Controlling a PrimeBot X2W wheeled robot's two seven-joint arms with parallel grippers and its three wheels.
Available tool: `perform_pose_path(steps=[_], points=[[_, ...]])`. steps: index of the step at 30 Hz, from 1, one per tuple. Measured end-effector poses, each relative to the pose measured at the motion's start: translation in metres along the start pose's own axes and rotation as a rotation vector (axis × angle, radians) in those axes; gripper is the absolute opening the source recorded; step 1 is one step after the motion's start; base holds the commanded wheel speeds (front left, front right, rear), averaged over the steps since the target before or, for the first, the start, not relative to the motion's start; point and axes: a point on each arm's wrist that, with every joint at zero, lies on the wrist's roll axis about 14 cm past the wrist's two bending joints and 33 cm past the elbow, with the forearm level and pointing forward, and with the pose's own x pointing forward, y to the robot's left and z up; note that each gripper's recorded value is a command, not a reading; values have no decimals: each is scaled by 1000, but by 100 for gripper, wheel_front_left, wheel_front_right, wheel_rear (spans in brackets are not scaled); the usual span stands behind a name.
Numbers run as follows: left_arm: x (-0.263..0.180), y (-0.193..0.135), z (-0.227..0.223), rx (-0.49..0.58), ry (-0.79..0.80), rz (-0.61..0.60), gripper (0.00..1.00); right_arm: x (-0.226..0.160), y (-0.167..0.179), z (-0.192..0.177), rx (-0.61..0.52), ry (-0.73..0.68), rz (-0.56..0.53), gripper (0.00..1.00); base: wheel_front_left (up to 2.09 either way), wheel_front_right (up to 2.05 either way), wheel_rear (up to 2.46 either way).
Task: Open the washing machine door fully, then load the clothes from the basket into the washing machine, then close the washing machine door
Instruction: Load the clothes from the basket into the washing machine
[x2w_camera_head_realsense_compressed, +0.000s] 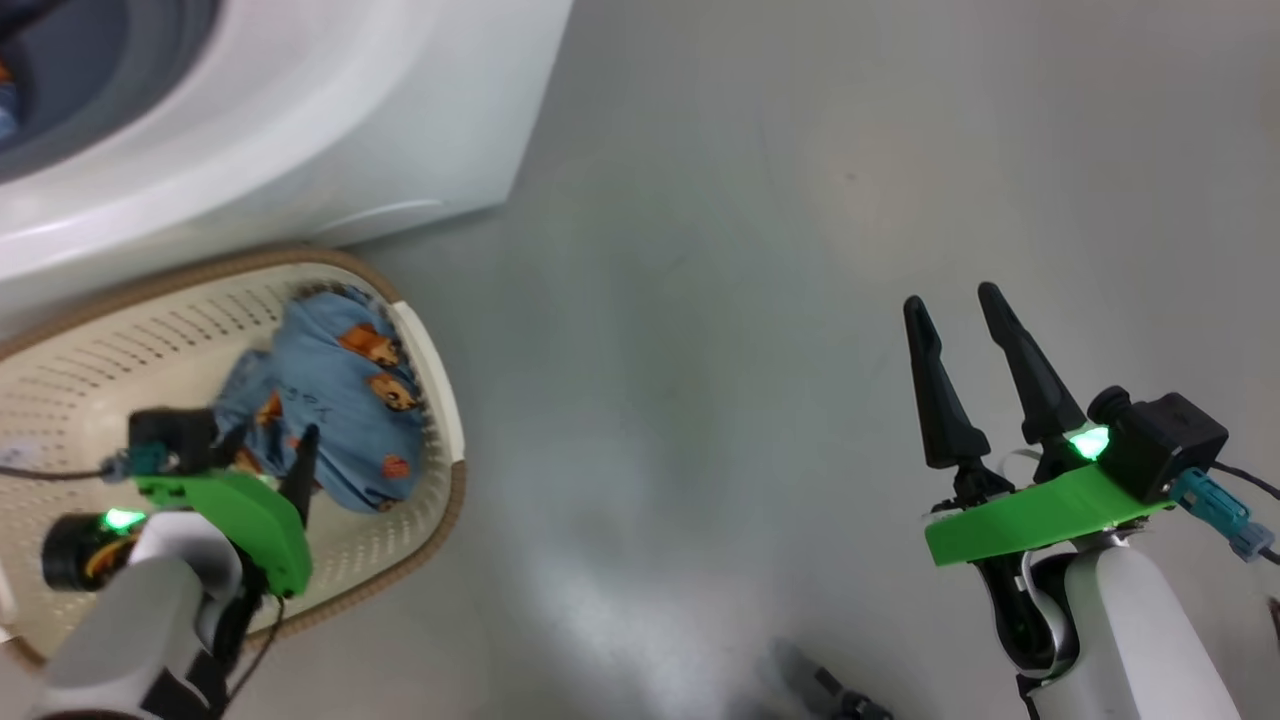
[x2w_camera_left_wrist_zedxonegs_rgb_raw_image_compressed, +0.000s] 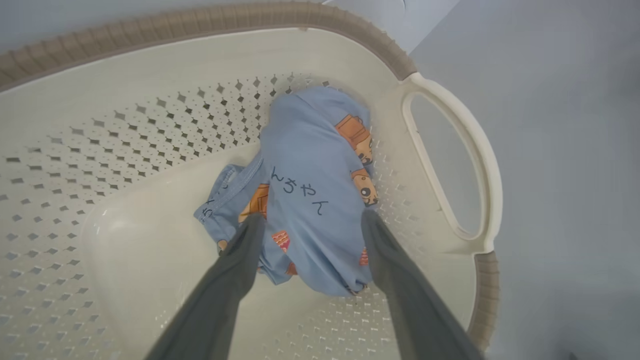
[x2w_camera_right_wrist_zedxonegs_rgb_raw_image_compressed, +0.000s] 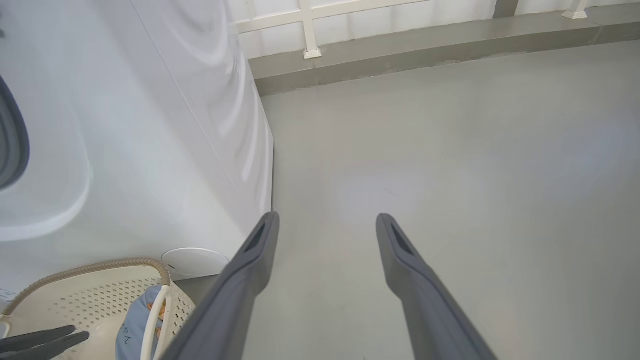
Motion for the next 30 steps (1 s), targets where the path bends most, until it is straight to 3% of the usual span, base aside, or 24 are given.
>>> perform_pose_path(steps=[16,26,27,29,30], points=[[47,10,-33,-16,214,-61,100,13,-1,-26,-42,66,4,100,0,0,0],[60,-3,-37,-57,252,-112,98,17,2,-30,-47,74,16,100,0,0,0],[60,-5,-37,-58,254,-119,64,17,2,-30,-48,73,16,100,0,0,0],[59,-9,-38,-52,258,-133,11,16,2,-29,-47,70,17,100,0,0,0],[58,-11,-37,-57,256,-138,0,16,3,-28,-47,68,18,100,0,0,0]])
